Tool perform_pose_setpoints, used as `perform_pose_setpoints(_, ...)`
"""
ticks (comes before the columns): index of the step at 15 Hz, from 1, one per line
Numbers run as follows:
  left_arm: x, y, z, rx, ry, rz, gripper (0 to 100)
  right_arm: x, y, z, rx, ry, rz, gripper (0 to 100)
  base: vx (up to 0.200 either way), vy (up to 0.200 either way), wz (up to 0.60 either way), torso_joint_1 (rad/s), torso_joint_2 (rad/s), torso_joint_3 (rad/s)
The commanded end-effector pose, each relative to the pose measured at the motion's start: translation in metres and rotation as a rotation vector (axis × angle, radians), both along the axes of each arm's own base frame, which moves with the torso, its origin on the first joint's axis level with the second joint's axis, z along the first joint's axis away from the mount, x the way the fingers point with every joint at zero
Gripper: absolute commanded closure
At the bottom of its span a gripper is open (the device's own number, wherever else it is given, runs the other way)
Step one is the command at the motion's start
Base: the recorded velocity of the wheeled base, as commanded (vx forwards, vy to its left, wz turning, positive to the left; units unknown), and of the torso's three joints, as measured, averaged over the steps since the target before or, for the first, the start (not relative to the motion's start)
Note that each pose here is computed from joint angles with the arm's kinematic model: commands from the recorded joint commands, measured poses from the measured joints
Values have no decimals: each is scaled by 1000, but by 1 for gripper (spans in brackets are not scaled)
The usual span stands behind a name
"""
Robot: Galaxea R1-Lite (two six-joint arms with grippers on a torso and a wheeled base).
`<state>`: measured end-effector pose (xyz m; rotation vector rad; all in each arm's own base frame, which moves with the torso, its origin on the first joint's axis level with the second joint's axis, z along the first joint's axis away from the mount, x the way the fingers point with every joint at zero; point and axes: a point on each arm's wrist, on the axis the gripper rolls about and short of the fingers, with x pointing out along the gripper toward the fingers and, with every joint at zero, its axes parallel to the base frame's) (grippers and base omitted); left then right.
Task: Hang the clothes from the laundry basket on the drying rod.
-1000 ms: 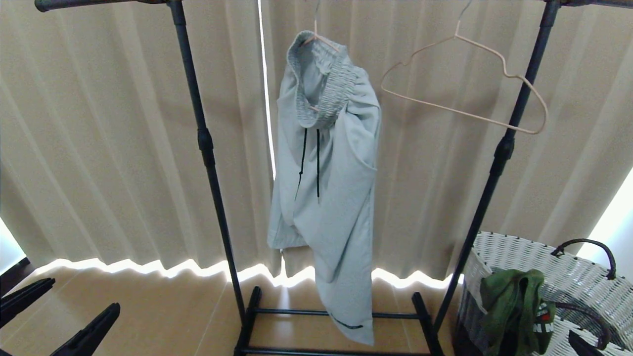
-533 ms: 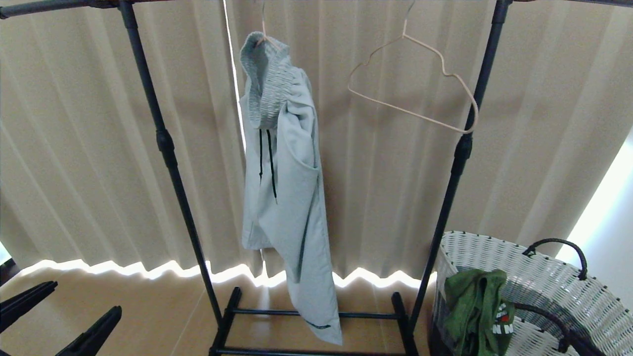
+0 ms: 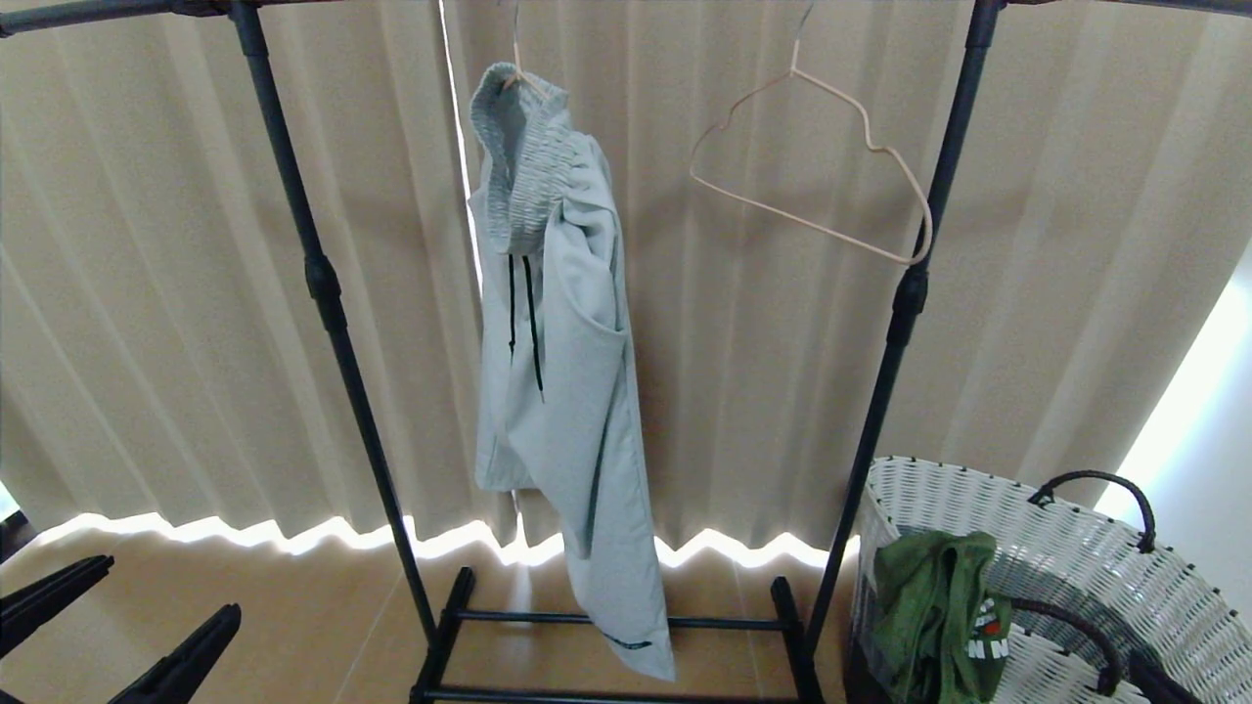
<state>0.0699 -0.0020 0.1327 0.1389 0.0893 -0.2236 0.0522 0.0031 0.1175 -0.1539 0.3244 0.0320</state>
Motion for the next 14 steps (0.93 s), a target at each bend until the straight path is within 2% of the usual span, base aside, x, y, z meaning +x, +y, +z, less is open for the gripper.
perform_pose_setpoints(1, 2, 0, 0, 0, 6, 1, 0, 0, 0, 0, 0, -2, 1, 0, 0, 0, 0, 0, 0, 0)
perform_pose_setpoints(4, 3, 0, 1, 0, 9, 1, 0, 0, 0, 0, 0, -2, 1, 0, 0, 0, 0, 0, 0, 0)
perform_pose_setpoints(14, 2, 0, 1, 1, 8, -1, 0, 2, 0, 3, 1, -6, 4, 0, 200, 0, 0, 4, 4, 2)
